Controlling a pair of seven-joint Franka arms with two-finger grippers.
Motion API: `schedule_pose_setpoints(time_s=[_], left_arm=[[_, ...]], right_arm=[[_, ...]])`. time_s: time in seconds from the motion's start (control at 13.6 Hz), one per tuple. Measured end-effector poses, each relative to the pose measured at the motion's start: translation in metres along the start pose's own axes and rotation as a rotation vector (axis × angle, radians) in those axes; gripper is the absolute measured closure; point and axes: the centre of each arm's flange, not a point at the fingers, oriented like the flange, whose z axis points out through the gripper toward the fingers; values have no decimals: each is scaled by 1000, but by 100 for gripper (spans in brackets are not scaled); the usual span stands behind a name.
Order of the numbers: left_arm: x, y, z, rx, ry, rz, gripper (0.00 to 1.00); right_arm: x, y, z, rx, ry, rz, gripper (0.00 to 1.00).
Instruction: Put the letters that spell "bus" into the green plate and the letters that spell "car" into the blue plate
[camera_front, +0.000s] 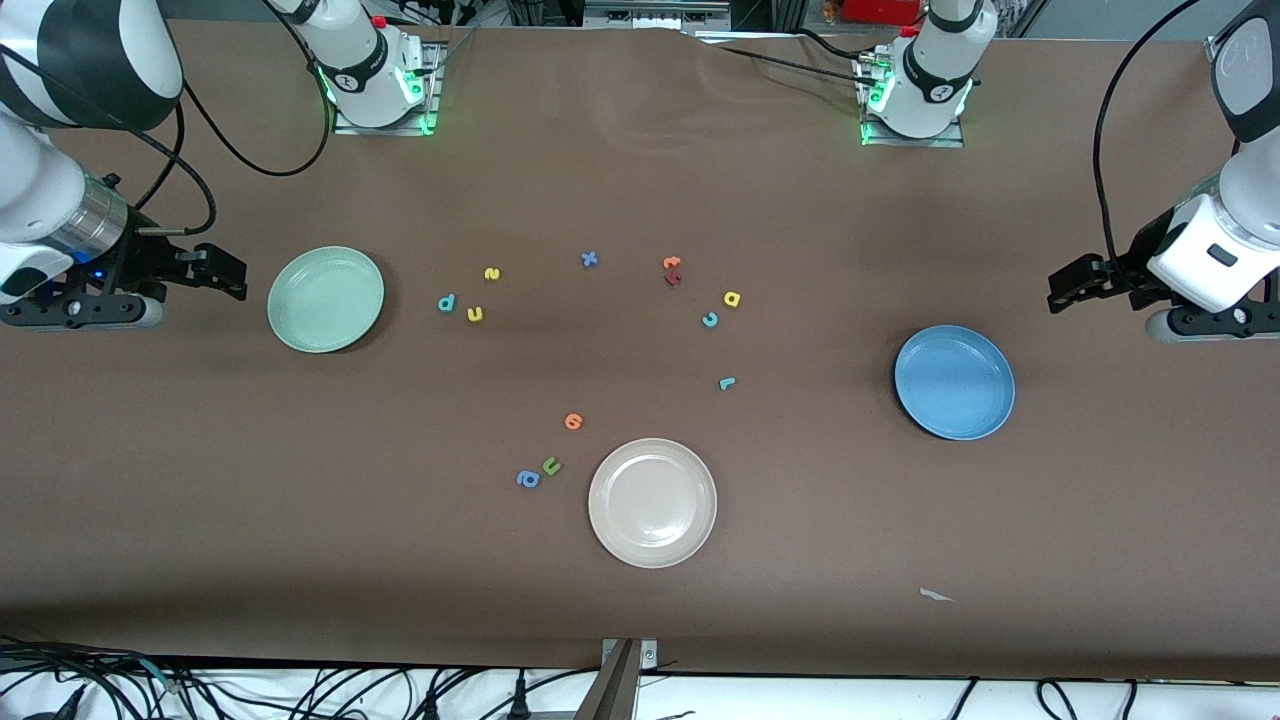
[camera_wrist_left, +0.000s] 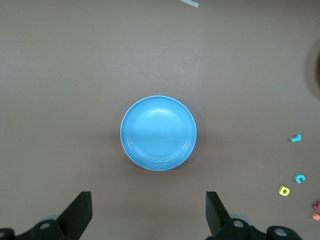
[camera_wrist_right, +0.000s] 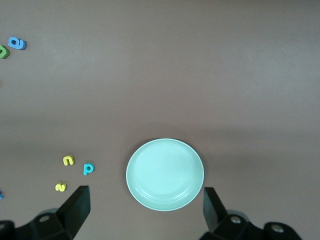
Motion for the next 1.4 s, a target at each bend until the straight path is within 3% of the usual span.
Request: schedule_pose_setpoints(time_s=[0.66, 1.03, 1.4], left_arm=[[-1, 13, 14, 2, -27, 23, 0], [-4, 67, 67, -38, -99, 90, 0], [-44, 169, 147, -47, -70, 80, 0]], right_arm=[[-2, -1, 2, 0, -20, -2, 0], [-3, -37, 6, -3, -29, 92, 0], [-14, -103, 68, -15, -66, 207, 0]])
